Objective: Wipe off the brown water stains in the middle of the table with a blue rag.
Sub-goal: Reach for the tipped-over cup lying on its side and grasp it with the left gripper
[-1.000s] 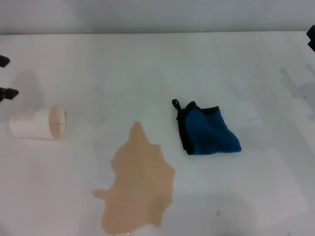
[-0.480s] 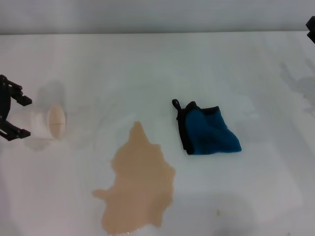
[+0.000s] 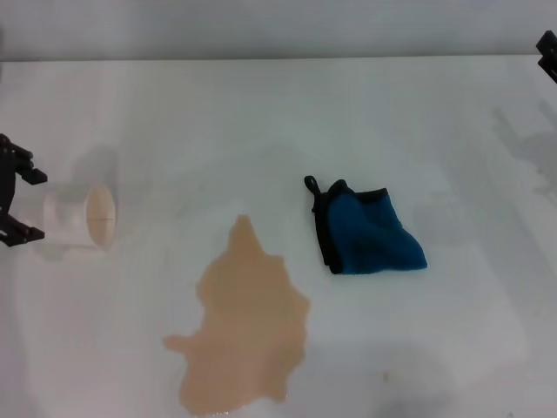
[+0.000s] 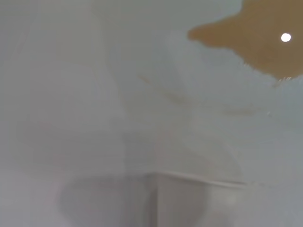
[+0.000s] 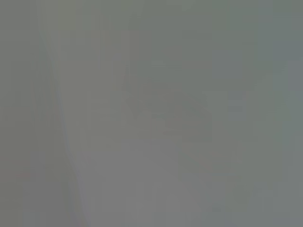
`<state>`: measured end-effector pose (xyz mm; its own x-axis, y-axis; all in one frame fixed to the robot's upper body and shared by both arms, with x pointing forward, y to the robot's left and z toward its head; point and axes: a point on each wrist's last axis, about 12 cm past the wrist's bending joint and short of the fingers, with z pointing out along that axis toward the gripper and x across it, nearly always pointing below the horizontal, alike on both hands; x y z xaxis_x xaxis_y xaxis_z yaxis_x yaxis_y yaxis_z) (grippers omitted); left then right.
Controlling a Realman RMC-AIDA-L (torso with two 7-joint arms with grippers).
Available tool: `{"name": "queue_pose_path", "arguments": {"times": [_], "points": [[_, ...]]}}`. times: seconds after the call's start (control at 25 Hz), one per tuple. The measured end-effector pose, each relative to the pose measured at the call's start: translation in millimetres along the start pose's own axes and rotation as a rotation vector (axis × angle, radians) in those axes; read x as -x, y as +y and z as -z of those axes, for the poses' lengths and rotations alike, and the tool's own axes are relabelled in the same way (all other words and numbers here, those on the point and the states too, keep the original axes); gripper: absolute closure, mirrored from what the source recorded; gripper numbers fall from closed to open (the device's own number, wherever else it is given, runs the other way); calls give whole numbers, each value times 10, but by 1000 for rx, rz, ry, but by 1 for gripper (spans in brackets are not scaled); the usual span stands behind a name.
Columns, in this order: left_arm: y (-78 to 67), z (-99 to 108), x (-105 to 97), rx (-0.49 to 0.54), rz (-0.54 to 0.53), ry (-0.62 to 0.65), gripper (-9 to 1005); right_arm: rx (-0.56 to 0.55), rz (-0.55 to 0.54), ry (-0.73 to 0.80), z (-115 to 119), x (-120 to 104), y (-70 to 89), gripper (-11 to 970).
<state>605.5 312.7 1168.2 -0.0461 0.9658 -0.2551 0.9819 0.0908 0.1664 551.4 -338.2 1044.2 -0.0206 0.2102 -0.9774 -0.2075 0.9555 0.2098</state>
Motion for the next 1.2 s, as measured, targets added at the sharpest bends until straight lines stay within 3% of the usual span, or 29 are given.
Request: {"name": "queue_pose_path", "arguments": {"times": [0.48,1.2], "points": [[19,-136,101,30,-63,13,175,3,2,-1,-16,2,12,91],[-63,-361,186,8,-104,37,174,-5,0,5,2,-5,-7,91]]}}
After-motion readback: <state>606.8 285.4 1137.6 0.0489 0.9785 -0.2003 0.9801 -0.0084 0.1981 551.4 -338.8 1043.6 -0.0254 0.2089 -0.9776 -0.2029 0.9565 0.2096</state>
